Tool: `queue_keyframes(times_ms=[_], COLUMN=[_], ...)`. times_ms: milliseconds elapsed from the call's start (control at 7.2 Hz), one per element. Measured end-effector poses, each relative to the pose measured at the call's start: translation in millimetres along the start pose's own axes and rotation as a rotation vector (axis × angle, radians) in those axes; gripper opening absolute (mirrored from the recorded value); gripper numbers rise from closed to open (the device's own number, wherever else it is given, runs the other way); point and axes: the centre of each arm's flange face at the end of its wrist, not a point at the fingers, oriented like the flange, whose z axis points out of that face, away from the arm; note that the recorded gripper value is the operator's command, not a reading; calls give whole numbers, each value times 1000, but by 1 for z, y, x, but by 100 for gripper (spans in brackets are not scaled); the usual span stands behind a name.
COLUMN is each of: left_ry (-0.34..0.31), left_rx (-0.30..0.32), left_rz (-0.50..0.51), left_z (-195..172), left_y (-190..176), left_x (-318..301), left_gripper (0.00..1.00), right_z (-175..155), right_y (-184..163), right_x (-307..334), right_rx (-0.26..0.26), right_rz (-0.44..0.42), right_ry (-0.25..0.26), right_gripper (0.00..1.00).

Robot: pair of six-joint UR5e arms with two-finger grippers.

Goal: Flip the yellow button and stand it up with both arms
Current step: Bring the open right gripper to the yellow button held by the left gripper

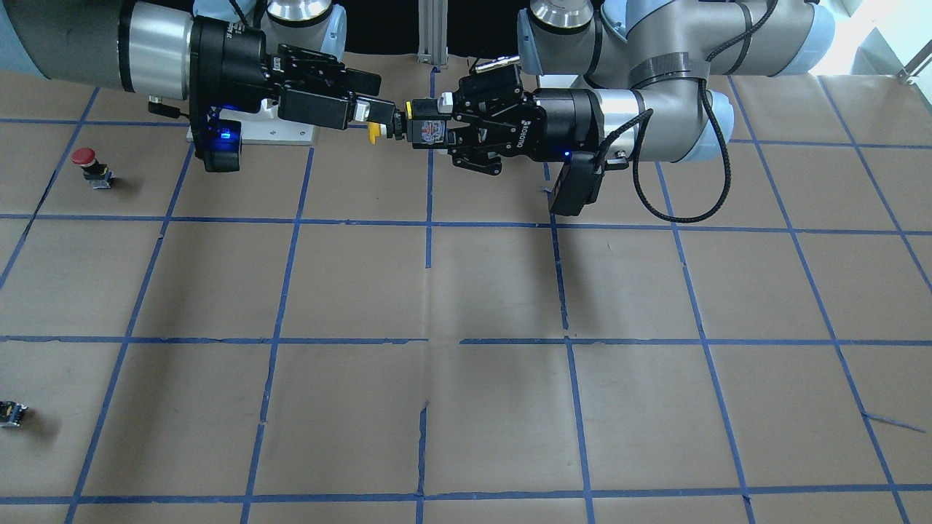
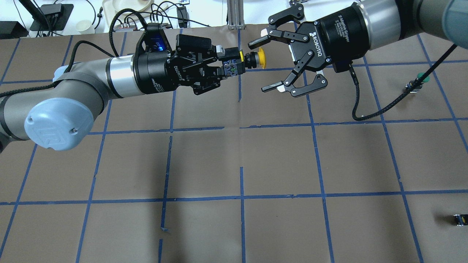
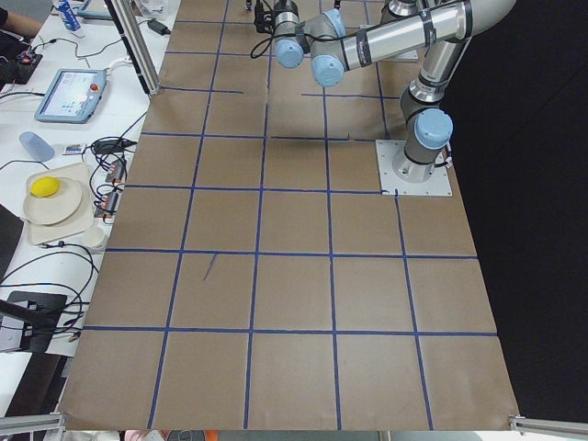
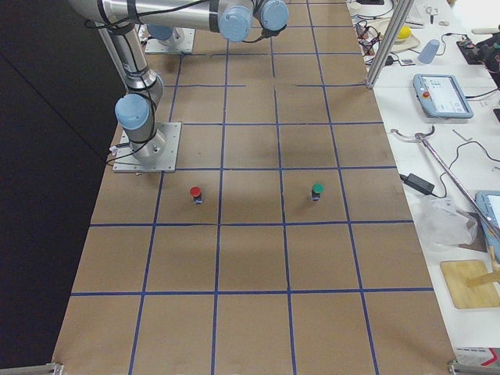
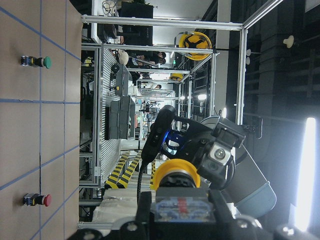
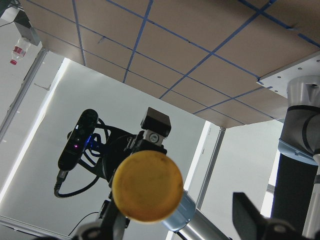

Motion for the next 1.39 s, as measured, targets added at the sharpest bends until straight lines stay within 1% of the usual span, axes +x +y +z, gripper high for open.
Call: queue_keyframes(times_ms=[417, 556, 694, 833, 972, 1250, 1389], left_ry=[0, 0, -1, 0, 0, 0, 0], left_rx=[0, 0, -1, 0, -1, -1, -1], left_rz=[3, 4, 5, 5, 6, 8, 10], left_z=[0, 0, 0, 0, 0, 0, 0], left_y=[0, 0, 1, 1, 1, 2, 1], left_x=[0, 0, 0, 1, 1, 2, 3], left_gripper=[4, 4, 4, 4, 4, 4, 9], right_z=[-1, -2, -3, -4, -4, -4, -5], right_y=[-9, -12, -15, -16, -16, -16, -16], right_x=[-4, -5, -6, -6, -6, -7, -7], right_rx=[5, 6, 7, 8, 9, 8, 8], right_rz=[-2, -1, 0, -1, -1, -1, -1], right_ry=[3, 1, 0, -1, -2, -5, -6], right_gripper=[75, 74, 58, 36, 26, 26, 26])
